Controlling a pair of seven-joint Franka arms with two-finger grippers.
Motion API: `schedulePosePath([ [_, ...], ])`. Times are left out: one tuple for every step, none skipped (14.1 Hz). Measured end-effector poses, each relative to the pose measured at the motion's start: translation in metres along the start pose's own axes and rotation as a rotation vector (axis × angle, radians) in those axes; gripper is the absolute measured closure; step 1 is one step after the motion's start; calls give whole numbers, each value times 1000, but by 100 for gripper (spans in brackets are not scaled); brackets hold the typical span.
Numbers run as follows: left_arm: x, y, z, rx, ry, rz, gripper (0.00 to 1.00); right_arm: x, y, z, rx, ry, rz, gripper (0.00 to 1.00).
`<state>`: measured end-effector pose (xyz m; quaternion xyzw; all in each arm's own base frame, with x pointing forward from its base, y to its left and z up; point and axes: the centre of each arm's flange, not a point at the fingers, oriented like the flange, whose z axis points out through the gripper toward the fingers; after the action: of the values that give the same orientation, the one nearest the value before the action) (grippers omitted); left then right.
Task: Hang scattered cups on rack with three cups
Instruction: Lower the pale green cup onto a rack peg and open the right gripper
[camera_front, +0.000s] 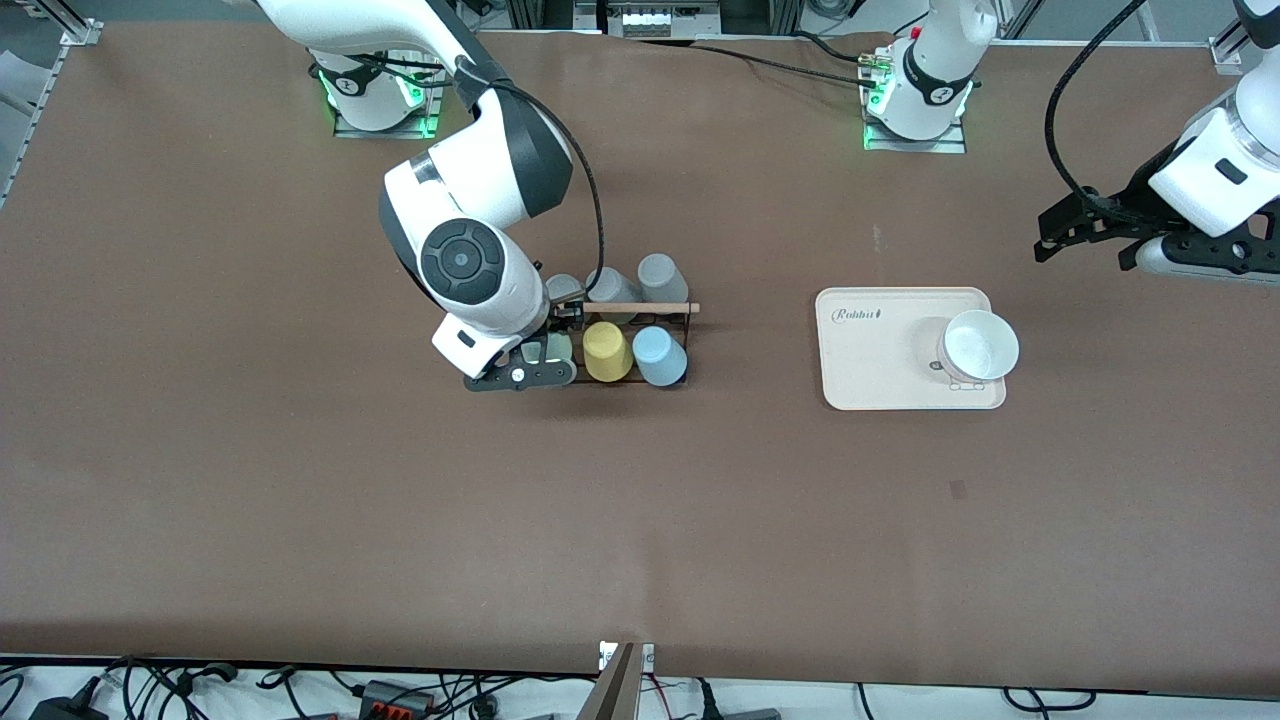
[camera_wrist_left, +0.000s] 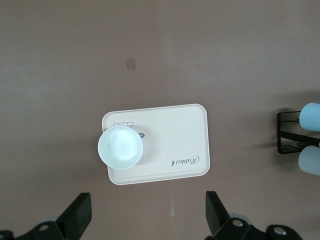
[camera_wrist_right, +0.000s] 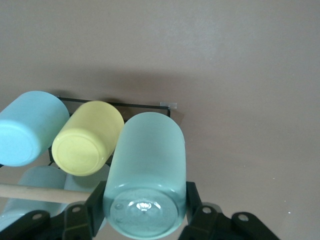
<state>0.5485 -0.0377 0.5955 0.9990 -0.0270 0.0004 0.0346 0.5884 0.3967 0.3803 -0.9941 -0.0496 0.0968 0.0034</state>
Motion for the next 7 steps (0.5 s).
schedulePosePath([
  [0, 0, 0, 0, 0, 0, 0, 0, -2, 3, -2, -3, -1, 34],
  [0, 0, 0, 0, 0, 0, 0, 0, -2, 4, -3, -5, 0, 34],
  [0, 0, 0, 0, 0, 0, 0, 0, -1, 3, -3, -4, 3, 34],
  [0, 0, 0, 0, 0, 0, 0, 1, 0, 2, 0, -4, 6, 34],
  [0, 0, 0, 0, 0, 0, 0, 0, -1, 2, 7, -7, 7, 34],
  [0, 0, 0, 0, 0, 0, 0, 0, -2, 3, 12, -11, 7, 34],
  [0, 0, 0, 0, 0, 0, 0, 0, -3, 3, 13, -14, 7, 34],
])
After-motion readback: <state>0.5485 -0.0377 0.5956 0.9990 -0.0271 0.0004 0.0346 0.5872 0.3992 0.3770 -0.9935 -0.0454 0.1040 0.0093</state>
